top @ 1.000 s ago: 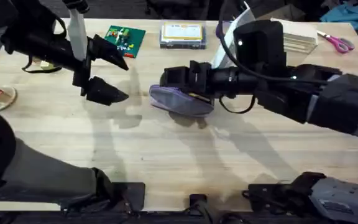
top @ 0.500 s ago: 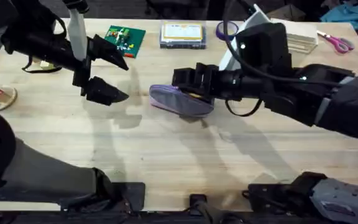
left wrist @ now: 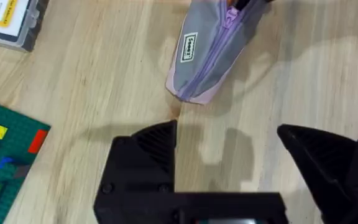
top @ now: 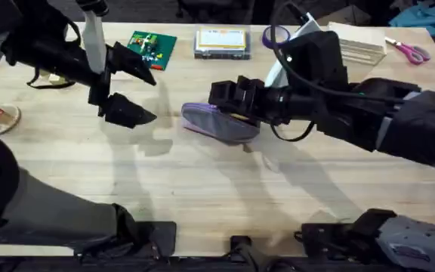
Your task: Unzip the bag, pick up the pens from the table one at a time and place them inside, then zip the bag closed.
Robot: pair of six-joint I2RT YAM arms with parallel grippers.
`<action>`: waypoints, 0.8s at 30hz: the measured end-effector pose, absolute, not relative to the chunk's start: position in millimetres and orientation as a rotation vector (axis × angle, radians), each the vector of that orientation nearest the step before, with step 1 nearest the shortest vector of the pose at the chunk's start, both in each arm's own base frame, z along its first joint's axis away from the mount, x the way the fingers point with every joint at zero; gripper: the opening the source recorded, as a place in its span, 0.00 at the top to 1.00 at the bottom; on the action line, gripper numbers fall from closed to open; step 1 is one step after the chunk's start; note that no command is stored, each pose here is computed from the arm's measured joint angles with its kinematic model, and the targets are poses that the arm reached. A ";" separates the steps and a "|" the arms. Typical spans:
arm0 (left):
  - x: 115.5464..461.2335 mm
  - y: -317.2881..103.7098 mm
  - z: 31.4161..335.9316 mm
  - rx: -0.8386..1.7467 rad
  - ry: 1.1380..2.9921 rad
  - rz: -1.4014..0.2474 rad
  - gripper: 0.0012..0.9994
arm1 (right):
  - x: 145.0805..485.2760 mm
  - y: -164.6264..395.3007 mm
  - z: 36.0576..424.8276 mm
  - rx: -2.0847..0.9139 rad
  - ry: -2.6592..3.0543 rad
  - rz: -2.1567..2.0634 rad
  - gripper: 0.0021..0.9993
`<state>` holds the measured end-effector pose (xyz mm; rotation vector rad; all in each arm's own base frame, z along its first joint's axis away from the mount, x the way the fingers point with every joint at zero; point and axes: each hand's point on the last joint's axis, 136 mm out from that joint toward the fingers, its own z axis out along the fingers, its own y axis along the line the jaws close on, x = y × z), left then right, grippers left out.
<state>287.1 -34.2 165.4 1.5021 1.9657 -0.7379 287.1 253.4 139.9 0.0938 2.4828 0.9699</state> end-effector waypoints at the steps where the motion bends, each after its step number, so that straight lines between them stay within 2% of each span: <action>1: 287.1 -34.2 165.4 1.502 1.966 -0.738 0.01 | 286.6 254.1 138.6 0.109 2.490 0.974 0.00; 13: 287.7 -33.9 165.3 1.503 1.964 -0.734 0.01 | 284.9 267.1 132.4 0.228 2.513 1.035 0.00; 24: 287.8 -33.9 165.3 1.503 1.964 -0.733 0.01 | 299.4 278.8 118.0 0.268 2.500 1.065 0.00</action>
